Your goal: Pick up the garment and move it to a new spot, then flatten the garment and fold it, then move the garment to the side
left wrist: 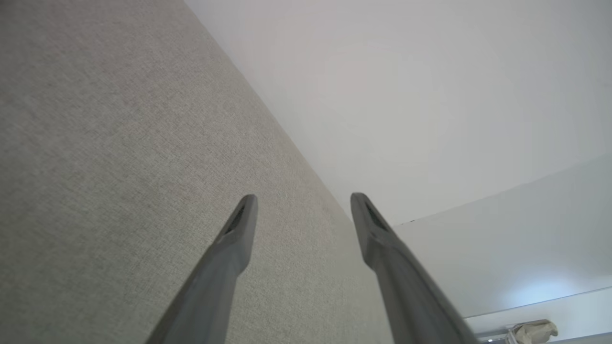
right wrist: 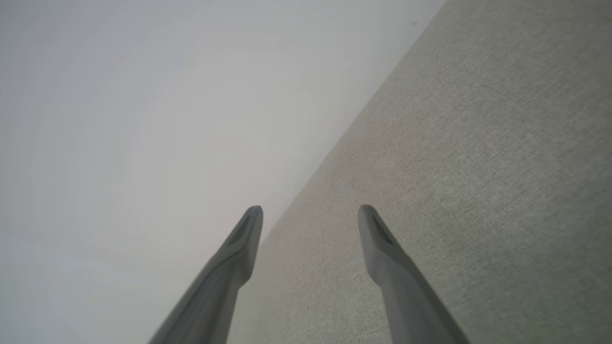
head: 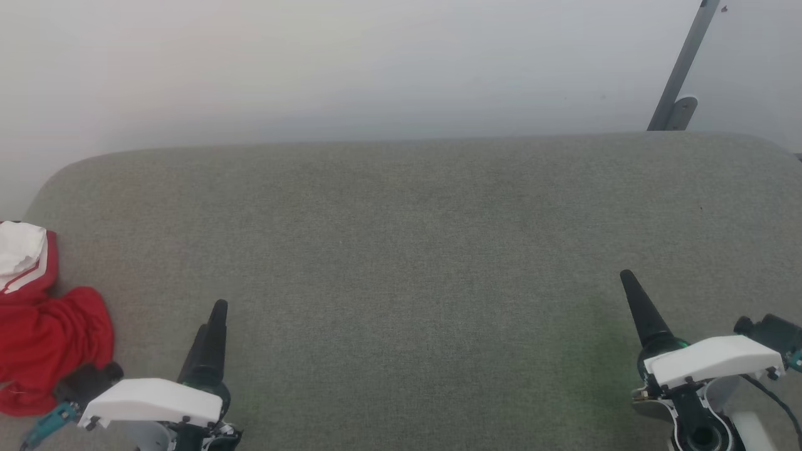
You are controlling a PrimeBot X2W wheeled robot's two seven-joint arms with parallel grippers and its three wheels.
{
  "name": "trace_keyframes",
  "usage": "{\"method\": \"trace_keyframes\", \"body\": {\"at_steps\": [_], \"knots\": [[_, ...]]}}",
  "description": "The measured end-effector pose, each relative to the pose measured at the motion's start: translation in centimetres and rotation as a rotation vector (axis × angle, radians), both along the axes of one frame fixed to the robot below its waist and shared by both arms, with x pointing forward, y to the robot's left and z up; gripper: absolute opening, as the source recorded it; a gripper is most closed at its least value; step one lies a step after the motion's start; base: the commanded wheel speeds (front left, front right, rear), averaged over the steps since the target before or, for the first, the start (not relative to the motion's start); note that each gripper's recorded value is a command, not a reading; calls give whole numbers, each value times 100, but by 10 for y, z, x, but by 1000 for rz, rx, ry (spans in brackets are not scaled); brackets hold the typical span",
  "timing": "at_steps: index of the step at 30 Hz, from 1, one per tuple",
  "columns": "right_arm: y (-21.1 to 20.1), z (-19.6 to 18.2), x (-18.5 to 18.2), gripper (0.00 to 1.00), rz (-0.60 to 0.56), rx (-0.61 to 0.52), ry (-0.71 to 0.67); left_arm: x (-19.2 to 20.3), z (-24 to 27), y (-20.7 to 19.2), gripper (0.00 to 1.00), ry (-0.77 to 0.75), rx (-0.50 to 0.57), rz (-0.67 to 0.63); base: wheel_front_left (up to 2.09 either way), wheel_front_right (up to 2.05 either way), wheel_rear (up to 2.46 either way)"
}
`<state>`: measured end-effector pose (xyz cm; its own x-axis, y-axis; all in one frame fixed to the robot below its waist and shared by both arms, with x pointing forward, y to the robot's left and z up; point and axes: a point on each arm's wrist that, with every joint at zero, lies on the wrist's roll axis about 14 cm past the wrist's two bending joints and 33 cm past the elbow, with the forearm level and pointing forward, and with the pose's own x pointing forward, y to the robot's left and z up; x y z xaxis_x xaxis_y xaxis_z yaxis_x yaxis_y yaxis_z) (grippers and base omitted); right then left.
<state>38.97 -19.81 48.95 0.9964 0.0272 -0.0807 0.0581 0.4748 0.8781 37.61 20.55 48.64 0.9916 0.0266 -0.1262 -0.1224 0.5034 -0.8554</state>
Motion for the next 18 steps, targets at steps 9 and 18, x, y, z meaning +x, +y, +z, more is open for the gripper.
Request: {"method": "trace_keyframes", "body": {"at_steps": [9, 18], "knots": [[-4, 0, 2, 100, 23, -184, 9, 2, 2, 0, 100, 3, 265, -43, 0, 0, 0], [-11, 0, 1, 100, 24, -310, 15, 6, 12, 4, 100, -32, 434, -51, 0, 0, 0]]}}
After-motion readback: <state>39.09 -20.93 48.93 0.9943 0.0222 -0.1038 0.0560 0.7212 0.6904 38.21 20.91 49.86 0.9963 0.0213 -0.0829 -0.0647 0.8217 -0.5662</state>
